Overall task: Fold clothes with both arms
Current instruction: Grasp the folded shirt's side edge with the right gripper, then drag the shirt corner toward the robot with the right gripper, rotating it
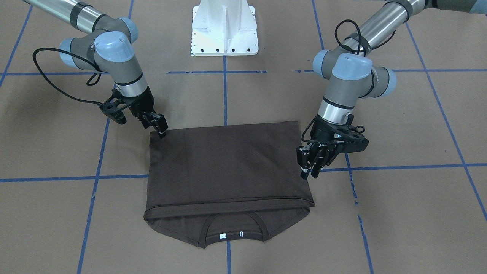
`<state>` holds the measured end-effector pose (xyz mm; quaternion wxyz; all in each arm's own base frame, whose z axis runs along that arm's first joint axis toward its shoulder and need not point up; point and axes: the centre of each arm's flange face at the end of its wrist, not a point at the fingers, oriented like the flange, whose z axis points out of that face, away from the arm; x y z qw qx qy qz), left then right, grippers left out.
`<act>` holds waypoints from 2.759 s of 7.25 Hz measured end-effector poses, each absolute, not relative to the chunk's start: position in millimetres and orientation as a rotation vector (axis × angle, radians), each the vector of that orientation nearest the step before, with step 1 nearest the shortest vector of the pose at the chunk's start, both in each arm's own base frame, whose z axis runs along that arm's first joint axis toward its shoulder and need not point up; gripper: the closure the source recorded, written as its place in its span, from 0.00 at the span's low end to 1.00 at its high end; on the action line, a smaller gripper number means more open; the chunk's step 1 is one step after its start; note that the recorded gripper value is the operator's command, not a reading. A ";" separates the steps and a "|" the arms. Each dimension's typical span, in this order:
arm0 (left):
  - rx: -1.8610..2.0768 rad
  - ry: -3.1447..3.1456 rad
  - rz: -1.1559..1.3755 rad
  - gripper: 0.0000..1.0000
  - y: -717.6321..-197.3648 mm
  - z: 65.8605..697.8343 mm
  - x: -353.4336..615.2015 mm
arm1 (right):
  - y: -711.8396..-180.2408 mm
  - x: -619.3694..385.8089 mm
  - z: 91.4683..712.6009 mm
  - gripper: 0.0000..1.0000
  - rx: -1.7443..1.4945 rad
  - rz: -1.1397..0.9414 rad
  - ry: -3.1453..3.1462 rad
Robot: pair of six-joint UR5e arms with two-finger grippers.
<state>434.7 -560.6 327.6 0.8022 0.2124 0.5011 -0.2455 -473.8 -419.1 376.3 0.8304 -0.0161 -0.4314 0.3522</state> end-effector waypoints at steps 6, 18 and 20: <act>0.447 1.078 -0.537 0.57 -559.8 327.7 436.8 | -427.5 -468.7 379.8 1.00 -0.026 0.756 -0.909; 0.301 1.257 -0.445 0.55 -518.3 267.3 437.3 | -114.4 -434.4 329.0 0.00 -0.365 0.287 -0.967; 0.188 1.335 -0.416 0.50 -497.7 244.1 431.4 | -153.1 -423.1 328.0 0.00 -0.267 0.390 -1.000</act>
